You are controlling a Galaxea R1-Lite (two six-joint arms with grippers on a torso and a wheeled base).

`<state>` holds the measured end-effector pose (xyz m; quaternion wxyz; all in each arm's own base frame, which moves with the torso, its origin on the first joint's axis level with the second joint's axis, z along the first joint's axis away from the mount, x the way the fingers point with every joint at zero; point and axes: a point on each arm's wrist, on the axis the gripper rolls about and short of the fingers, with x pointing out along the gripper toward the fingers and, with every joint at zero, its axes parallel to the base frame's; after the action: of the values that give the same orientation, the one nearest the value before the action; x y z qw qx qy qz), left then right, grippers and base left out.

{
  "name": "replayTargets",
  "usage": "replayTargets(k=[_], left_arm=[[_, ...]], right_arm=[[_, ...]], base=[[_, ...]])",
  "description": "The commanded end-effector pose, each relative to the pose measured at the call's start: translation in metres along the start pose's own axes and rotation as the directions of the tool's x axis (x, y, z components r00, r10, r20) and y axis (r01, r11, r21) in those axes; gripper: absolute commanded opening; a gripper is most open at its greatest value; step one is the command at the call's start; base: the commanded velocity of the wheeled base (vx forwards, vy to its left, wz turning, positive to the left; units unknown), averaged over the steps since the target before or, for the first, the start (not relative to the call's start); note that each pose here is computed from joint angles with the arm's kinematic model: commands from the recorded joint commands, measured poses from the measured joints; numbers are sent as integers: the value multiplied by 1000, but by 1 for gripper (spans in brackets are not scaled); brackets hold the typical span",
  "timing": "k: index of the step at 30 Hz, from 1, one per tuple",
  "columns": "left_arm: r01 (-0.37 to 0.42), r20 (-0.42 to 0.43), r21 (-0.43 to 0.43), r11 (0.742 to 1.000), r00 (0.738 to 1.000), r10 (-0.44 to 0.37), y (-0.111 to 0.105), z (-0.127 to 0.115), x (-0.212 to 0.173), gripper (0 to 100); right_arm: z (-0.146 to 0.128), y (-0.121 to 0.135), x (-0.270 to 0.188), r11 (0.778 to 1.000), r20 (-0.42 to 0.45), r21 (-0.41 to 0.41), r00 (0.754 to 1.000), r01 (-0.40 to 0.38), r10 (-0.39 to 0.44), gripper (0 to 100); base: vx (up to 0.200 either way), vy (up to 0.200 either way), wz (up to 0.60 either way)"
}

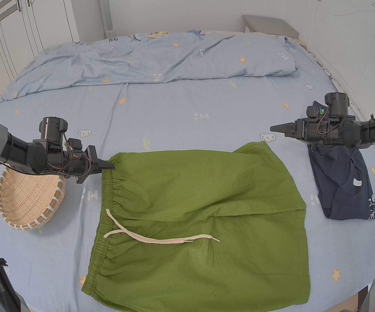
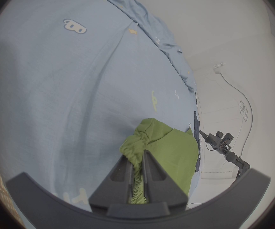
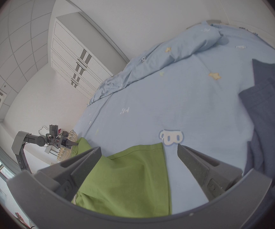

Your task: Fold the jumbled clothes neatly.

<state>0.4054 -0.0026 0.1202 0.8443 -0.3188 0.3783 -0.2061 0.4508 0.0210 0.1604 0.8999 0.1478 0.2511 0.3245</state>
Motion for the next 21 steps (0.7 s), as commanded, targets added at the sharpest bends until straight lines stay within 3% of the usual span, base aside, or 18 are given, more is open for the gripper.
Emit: replayTargets(k=[1,21], left_arm=[[-1,15,3,1000,1000,1,-1,2,-7,0],[0,-3,4,1000,1000,0,-2,-3,-3,0]], right_arm=[[-19,-12,32,999,-53,51,998,-16,19,100],[-29,-11,55,994,-75,106,996,-39,47,100]], base=[[0,0,0],[0,0,0]])
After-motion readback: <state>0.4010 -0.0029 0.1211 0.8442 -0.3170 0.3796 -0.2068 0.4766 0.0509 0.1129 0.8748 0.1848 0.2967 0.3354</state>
